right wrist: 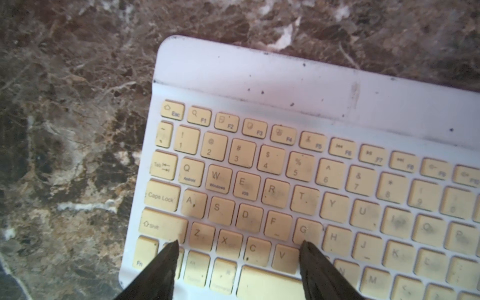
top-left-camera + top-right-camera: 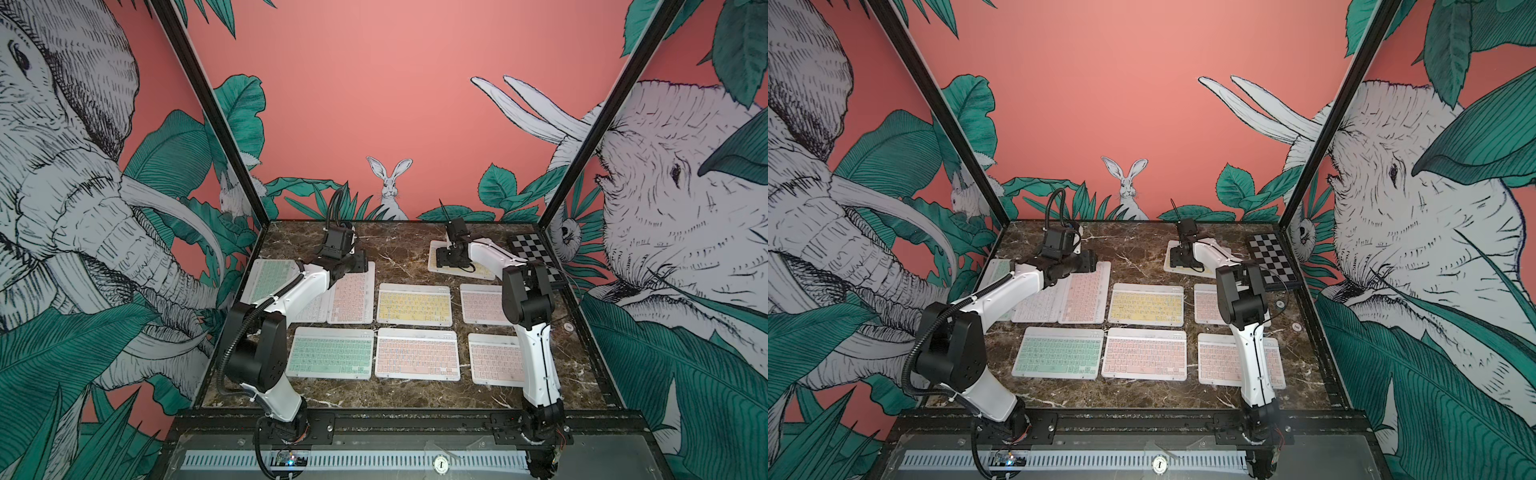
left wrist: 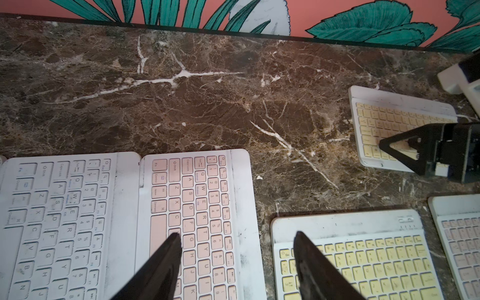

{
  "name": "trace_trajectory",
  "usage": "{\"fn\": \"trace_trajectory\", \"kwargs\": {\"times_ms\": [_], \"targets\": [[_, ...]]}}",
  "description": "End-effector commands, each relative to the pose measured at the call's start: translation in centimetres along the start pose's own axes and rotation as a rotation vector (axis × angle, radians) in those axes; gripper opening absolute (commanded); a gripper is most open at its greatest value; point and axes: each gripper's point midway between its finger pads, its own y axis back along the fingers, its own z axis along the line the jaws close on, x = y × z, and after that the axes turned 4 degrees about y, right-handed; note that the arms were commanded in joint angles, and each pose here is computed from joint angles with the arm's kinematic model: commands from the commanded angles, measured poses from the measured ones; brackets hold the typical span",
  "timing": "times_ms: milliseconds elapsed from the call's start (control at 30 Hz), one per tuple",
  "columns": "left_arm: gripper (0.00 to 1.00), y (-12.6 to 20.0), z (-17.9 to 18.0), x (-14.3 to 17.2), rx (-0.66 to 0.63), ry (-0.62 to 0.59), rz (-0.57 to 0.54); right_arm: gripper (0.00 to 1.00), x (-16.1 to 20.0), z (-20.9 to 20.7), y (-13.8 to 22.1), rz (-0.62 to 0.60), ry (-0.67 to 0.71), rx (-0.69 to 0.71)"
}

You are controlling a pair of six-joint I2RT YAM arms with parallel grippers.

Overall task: Stack the numeric keypads
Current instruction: Move the numeric keypad to the center of the board.

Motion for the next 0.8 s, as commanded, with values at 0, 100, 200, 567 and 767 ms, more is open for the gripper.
{"fn": "trace_trajectory", "kwargs": {"times_ms": [0, 100, 200, 567, 767], "targets": [[0.7, -0.1, -0.5, 0.1, 0.015, 0.006, -0.009, 0.73, 0.0, 0.1, 0.2, -0.005, -0.005, 0.014], [0.7, -0.3, -0.5, -0.1, 0.017, 0.005, -0.015, 0.74, -1.3, 0.0, 1.1, -0.039, 0.003, 0.027], [0.7, -0.6, -0.8, -0.4, 0.025, 0.005, -0.011, 0.75, -2.4, 0.0, 1.5, -0.052, 0.017, 0.035], [0.71, -1.0, -1.0, -1.2, 0.024, 0.016, -0.018, 0.76, -3.8, -0.3, -0.3, -0.021, 0.047, 0.057], [0.71, -1.0, -1.0, -0.9, 0.022, 0.016, -0.01, 0.74, -3.3, 0.9, -1.2, 0.007, 0.042, -0.003]]}}
